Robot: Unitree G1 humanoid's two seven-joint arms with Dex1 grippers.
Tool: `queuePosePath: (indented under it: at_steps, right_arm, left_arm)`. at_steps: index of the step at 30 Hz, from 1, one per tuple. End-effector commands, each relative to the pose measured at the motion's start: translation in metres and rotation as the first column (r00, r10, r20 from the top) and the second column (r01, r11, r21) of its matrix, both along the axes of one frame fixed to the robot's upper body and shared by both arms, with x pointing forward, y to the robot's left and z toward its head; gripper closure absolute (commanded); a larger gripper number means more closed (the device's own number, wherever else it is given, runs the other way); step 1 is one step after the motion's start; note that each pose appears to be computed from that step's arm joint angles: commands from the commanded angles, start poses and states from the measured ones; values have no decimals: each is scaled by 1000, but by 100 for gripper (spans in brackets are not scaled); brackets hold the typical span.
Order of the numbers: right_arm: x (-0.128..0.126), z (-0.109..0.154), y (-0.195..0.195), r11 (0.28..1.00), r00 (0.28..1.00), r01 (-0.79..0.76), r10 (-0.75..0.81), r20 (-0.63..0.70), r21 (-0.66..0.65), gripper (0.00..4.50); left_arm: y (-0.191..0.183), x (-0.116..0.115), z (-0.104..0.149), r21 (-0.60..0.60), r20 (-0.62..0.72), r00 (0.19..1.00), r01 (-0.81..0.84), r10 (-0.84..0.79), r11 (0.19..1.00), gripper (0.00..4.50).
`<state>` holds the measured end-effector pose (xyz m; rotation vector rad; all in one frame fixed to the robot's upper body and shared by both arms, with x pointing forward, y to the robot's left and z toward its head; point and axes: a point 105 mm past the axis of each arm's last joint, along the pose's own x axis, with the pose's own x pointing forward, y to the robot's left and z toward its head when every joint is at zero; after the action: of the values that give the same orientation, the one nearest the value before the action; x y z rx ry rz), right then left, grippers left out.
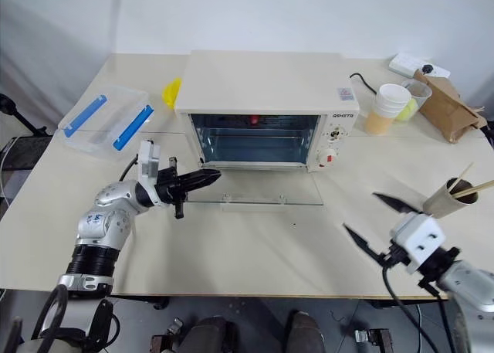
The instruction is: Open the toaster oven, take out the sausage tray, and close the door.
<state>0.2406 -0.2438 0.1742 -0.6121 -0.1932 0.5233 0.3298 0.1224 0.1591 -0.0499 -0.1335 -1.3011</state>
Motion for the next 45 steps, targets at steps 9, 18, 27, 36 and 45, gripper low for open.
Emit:
queuePosePath:
  at_steps: [9, 18, 27, 36, 45]
  right_arm:
    - [43, 49, 87, 990, 970, -69, 95, 225, -122, 0]
    - [95, 38, 151, 940, 941, -9, 124, 315, -342, 0]
    - [144, 36, 180, 899, 932, 135, 28, 363, -416, 0]
    - [167, 45, 183, 848, 882, 277, -39, 469, -452, 18]
    - [172, 47, 185, 834, 872, 300, -44, 487, -462, 278]
  left_arm:
    - [7, -2, -30, 88, 77, 988, -143, 137, 986, 449]
    - [13, -15, -21, 19, 132, 971, -204, 200, 979, 361]
    - [33, -24, -7, -96, 117, 943, -300, 310, 949, 154]
    - [38, -28, -6, -103, 110, 938, -318, 329, 942, 151]
    - [38, -30, -2, -124, 135, 931, -323, 338, 938, 150]
